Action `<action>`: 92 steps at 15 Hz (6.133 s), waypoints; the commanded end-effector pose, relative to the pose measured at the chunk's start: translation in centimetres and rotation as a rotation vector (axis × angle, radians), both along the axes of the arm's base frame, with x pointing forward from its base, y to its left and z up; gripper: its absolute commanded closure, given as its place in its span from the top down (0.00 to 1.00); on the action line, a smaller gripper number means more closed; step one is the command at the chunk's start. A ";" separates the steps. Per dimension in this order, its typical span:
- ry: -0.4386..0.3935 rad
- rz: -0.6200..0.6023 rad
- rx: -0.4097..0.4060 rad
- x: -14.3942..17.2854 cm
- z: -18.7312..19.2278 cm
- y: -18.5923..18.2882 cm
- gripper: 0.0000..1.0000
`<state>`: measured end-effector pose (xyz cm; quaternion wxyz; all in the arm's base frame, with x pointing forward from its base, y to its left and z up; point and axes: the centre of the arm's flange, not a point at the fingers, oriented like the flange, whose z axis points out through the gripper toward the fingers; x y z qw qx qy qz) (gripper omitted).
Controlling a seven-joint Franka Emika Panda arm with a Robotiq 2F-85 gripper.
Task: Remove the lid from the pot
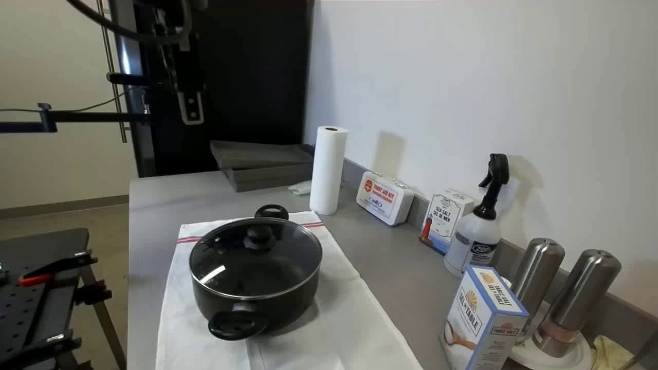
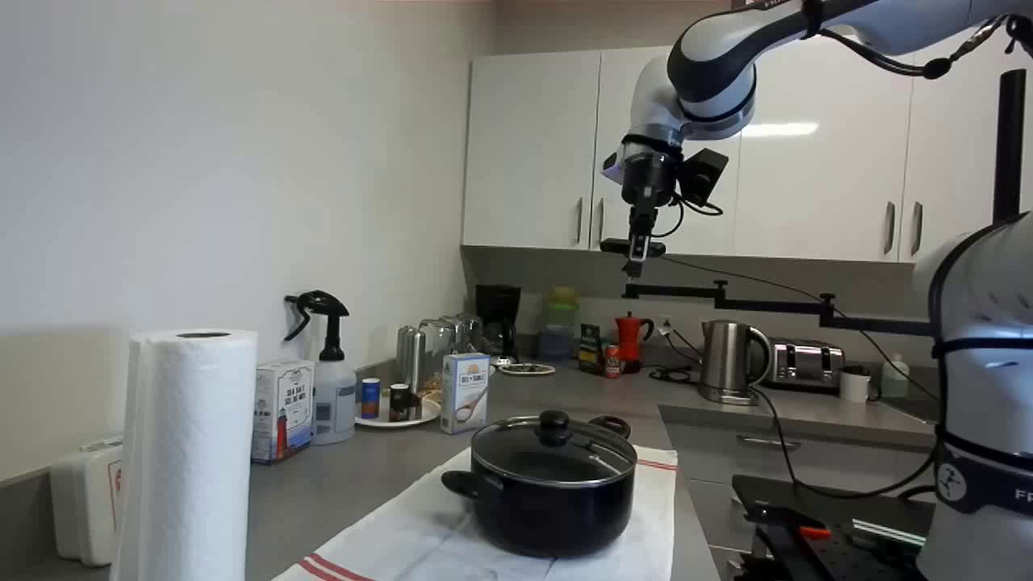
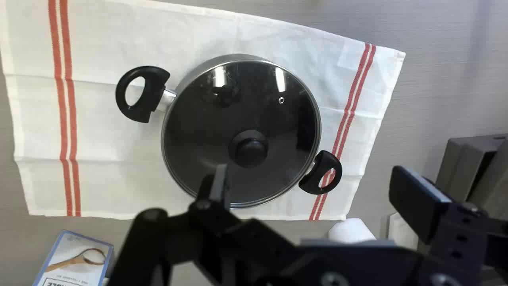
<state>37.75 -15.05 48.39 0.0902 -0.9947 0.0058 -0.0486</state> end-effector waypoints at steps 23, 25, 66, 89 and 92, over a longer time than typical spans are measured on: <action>0.101 -0.078 -0.179 7.4 -11.1 3.9 1.00; 0.101 -0.088 -0.219 8.1 -12.7 4.7 1.00; 0.113 -0.134 -0.184 13.2 -22.8 4.5 0.25; 0.024 -0.077 -0.286 10.5 -15.8 5.6 0.25; 0.036 -0.043 -0.290 10.6 -16.2 7.0 0.25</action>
